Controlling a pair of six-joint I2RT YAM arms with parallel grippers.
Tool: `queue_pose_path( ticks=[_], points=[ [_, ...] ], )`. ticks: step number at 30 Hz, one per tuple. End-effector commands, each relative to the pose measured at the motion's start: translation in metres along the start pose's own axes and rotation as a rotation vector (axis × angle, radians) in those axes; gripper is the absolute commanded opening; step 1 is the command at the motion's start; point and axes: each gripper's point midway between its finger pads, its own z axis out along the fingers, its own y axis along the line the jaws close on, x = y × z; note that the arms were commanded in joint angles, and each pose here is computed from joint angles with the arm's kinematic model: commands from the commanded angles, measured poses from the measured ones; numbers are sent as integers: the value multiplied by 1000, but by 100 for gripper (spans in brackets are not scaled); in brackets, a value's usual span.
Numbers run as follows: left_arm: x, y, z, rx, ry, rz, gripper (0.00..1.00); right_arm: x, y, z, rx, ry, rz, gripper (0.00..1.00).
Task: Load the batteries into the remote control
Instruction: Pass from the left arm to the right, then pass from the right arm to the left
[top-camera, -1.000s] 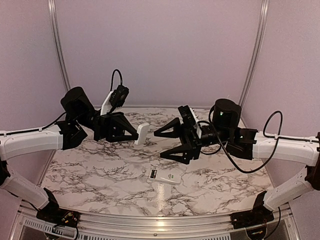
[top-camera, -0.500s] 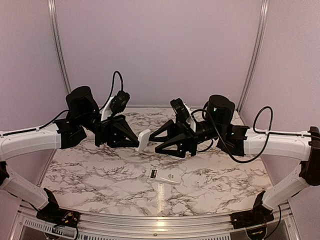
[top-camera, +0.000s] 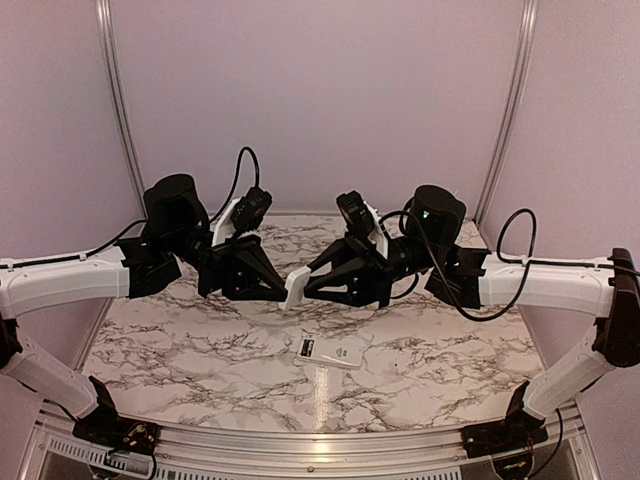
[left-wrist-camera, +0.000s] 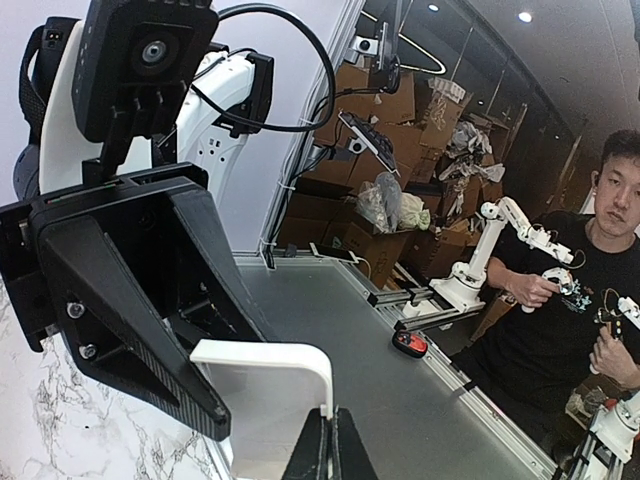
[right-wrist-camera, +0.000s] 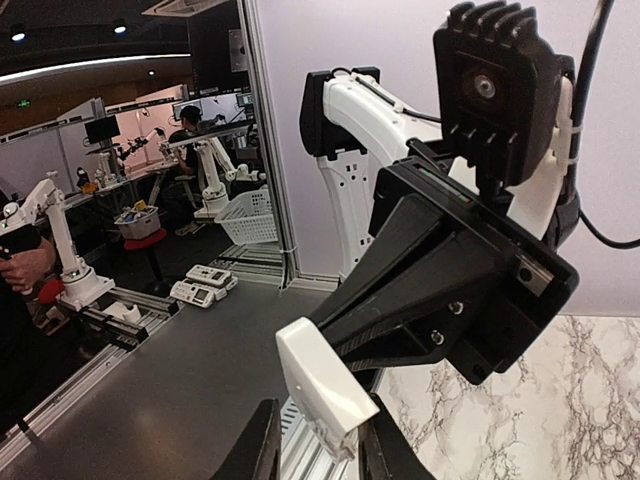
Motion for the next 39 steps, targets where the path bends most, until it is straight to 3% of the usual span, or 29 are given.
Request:
queue_pose_path(
  ticks=[1, 12, 16, 19, 27, 30, 34, 39],
  points=[
    [-6, -1, 2, 9, 1, 38, 0, -13, 10, 4, -60, -15, -42, 23],
    [-7, 6, 3, 2, 0, 36, 0, -10, 15, 7, -112, -4, -14, 4],
    [-9, 10, 1, -23, -7, 30, 37, -9, 15, 7, -111, 0, -1, 0],
    [-13, 22, -10, -97, -21, 13, 59, -6, 11, 5, -82, 8, 15, 0],
    [-18, 81, -76, -616, -134, -48, 82, 20, -52, -34, 219, -14, 231, 0],
    [-5, 94, -96, -780, -144, -93, 98, 36, -69, -45, 304, -24, 319, 0],
    [23, 103, -100, -814, -120, -169, 96, 59, -84, -49, 369, -23, 409, 0],
    [67, 115, -89, -733, -94, -320, 71, 83, -93, -49, 362, -56, 516, 0]
  ],
)
